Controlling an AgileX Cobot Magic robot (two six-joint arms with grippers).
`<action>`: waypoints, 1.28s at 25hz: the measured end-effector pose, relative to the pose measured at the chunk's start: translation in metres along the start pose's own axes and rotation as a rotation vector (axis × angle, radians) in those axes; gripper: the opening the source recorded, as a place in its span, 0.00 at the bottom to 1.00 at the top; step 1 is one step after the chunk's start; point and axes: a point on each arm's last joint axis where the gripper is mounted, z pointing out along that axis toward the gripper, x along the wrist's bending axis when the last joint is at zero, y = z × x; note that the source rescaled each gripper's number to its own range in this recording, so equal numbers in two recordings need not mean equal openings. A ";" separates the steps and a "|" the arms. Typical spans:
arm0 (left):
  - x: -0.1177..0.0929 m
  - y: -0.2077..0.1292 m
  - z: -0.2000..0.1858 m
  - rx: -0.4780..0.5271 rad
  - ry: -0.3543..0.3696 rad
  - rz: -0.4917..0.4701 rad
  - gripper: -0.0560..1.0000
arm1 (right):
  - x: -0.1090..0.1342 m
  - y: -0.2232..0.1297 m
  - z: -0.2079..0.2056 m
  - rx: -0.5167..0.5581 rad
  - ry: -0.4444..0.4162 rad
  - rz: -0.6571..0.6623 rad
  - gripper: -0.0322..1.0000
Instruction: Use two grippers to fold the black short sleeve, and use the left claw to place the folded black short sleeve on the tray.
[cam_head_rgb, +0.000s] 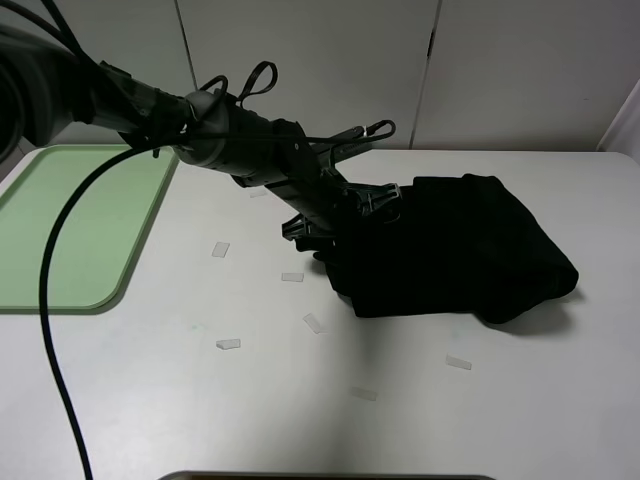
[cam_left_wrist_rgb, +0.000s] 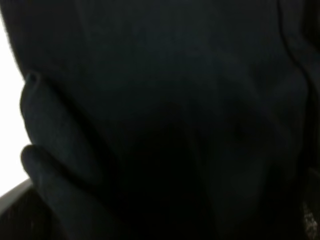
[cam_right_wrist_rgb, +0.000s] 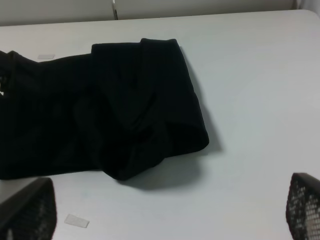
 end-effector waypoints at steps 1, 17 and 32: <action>-0.001 -0.001 0.001 -0.001 0.002 0.011 1.00 | 0.000 0.000 0.000 0.000 0.000 0.000 1.00; 0.001 -0.007 0.014 0.026 0.015 0.030 0.90 | 0.000 0.000 0.000 0.000 0.000 0.000 1.00; 0.009 -0.013 0.024 0.058 0.033 0.013 0.16 | 0.000 0.000 0.000 0.000 0.000 0.000 1.00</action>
